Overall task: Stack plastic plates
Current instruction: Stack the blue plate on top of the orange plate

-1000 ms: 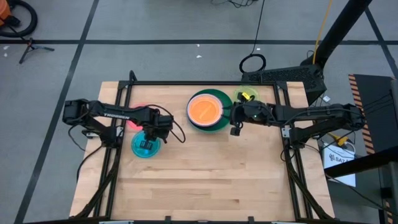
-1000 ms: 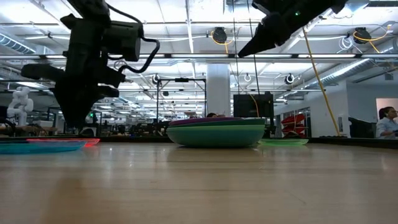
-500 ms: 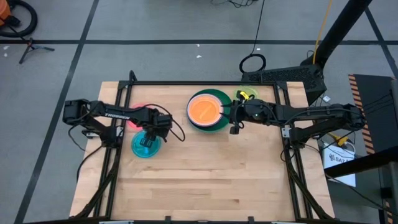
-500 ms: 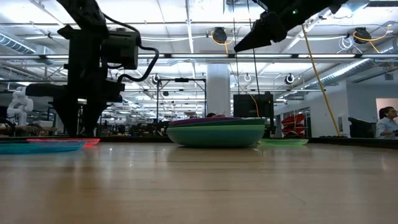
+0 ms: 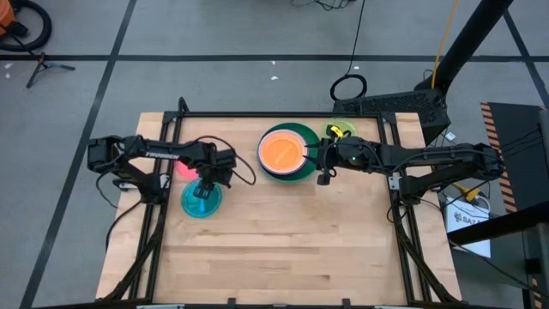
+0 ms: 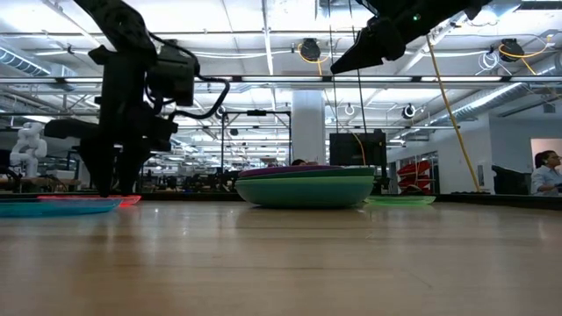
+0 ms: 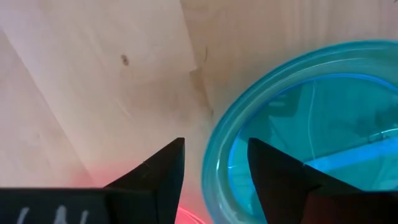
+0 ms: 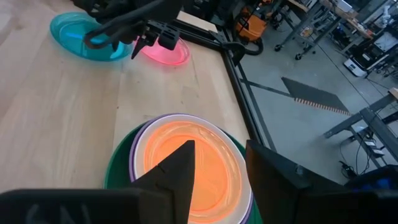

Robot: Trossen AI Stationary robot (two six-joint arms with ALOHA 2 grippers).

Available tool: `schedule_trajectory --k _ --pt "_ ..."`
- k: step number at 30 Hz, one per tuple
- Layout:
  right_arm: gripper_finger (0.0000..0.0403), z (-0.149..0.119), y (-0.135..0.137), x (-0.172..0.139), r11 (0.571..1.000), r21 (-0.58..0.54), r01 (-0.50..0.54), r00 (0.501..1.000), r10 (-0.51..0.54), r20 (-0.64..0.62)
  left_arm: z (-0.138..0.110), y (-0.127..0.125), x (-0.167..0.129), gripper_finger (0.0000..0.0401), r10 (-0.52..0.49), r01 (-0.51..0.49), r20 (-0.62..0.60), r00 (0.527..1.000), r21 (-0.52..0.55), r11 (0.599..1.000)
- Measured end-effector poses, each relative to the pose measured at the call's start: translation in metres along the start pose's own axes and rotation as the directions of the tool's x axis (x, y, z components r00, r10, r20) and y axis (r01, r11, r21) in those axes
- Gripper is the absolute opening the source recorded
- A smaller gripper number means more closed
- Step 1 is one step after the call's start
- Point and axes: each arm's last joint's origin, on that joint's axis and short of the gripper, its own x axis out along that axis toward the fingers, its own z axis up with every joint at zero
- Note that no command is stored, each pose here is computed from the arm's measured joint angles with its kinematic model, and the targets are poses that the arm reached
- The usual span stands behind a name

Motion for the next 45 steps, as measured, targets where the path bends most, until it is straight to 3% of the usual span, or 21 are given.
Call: schedule_trajectory --k 6,31,45 --pt "0.0134 0.0 0.0 0.0 1.0 0.001 0.0 1.0 0.0 0.0 -0.003 0.005 0.0 0.0182 -0.042 0.042 0.029 0.999 -0.009 0.999" --pt "0.0134 0.0 0.0 0.0 1.0 0.002 0.001 1.0 -0.001 -0.002 -0.005 0.009 0.0 0.0182 -0.058 0.06 0.049 0.997 -0.026 0.998" --pt "0.0134 -0.002 0.001 0.0 1.0 -0.003 -0.006 1.0 0.006 -0.023 0.001 0.013 0.021 0.0182 -0.109 0.109 -0.02 0.994 -0.008 0.994"
